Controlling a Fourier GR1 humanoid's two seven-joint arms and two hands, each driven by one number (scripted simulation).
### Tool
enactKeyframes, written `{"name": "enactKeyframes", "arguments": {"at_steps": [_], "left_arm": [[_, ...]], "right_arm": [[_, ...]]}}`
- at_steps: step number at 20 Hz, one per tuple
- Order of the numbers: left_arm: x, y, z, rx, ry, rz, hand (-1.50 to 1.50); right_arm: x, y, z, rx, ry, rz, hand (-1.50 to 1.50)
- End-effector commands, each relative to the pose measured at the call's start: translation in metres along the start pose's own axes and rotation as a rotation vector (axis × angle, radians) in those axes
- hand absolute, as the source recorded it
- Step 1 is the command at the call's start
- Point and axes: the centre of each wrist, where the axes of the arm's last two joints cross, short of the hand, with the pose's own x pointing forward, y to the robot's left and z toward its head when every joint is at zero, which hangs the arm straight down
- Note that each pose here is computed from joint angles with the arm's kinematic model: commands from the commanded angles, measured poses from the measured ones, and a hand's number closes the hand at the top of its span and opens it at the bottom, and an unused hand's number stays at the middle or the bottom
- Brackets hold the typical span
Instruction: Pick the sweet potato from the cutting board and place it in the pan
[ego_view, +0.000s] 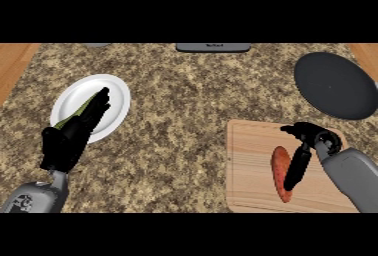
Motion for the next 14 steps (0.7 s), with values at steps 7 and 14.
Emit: {"name": "enactKeyframes", "arguments": {"at_steps": [7,14], "left_arm": [[0.003,-0.013,-0.015,0.005,0.000,0.016,0.00],[-0.023,-0.006,0.003,0.005,-0.027,0.002,0.00]], "right_arm": [[0.003,0.021,-0.015,-0.008,0.152,0.039,-1.50],[-0.003,0.044,-0.025,0.069,0.053,0.106,1.50]]}}
